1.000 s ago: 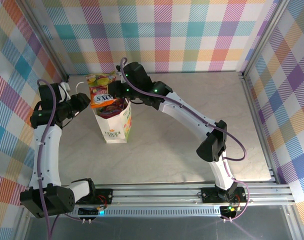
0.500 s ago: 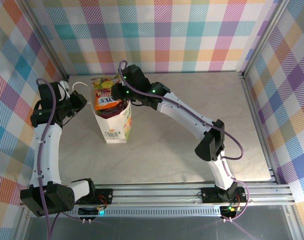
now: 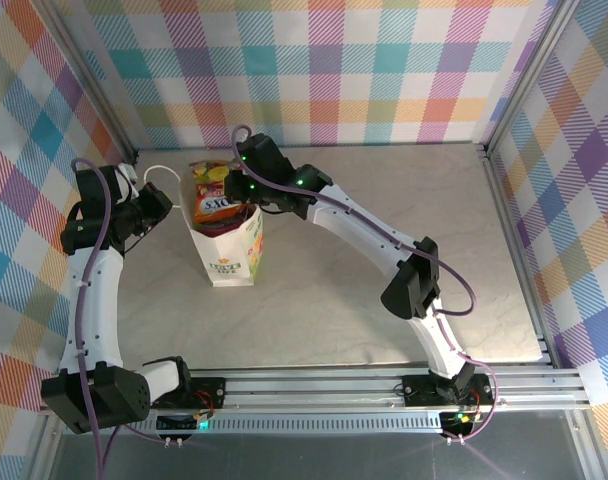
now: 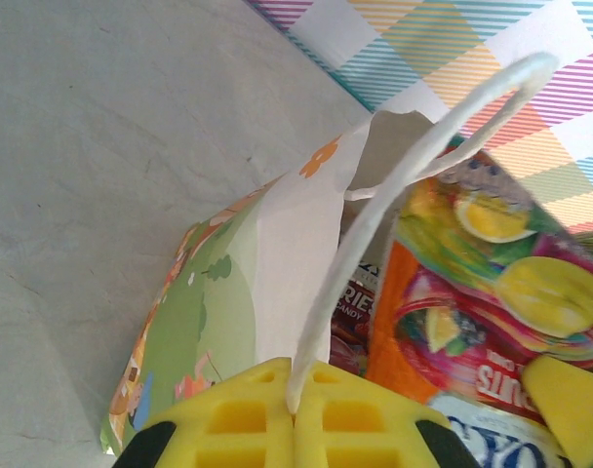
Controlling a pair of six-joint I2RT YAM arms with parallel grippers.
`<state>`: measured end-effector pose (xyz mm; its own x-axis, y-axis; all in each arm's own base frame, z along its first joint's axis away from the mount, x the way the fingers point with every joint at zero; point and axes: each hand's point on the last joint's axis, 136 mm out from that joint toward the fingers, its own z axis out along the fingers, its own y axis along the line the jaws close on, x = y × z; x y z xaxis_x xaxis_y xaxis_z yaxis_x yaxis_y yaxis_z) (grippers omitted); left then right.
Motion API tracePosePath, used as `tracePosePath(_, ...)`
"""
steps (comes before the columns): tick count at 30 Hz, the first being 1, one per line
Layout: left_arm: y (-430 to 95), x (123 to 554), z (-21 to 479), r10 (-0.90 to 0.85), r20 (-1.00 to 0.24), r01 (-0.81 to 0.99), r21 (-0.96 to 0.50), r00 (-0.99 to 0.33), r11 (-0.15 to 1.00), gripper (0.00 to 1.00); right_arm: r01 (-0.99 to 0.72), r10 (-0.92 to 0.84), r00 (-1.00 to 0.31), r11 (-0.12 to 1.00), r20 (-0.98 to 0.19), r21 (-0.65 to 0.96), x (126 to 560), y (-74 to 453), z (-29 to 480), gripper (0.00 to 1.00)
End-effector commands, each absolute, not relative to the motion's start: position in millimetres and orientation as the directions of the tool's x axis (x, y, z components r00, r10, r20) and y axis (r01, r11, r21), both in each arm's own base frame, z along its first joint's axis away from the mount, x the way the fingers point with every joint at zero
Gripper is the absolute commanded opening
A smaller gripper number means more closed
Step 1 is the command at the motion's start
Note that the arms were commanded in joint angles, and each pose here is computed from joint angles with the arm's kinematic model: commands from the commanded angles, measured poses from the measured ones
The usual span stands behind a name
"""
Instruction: Place the snacks into the paper bag
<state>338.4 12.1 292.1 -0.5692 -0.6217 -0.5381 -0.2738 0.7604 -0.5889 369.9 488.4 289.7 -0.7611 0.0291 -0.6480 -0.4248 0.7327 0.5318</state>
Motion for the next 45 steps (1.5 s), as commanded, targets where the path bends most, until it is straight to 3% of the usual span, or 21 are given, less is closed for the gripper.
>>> tracePosePath(1,16.8,338.6,295.1,-0.622,-0.555,-0.268,-0.589,-0.552,0.763,0.04,-0.446,0.029,-0.734,0.733,-0.679,0.513,367.6,489.8,304.0,0.04)
tracePosePath(19,14.8,343.0,287.9,-0.634,-0.536,-0.267,-0.607,-0.558,0.748,0.06,-0.488,-0.065,-0.788,0.671,-0.612,0.558,351.0,513.5,281.7,0.09)
tracePosePath(29,14.7,341.4,288.0,-0.632,-0.538,-0.267,-0.605,-0.558,0.75,0.06,-0.393,-0.033,-0.809,0.772,-0.586,0.499,357.6,490.2,267.6,0.1)
tracePosePath(35,14.1,340.9,286.5,-0.633,-0.534,-0.267,-0.606,-0.561,0.749,0.07,-0.373,-0.011,-0.81,0.782,-0.587,0.499,357.8,484.4,273.5,0.32)
tracePosePath(45,12.4,339.3,289.3,-0.625,-0.537,-0.257,-0.606,-0.566,0.753,0.09,-0.422,0.024,-0.787,0.708,-0.616,0.567,348.2,486.7,319.2,0.39)
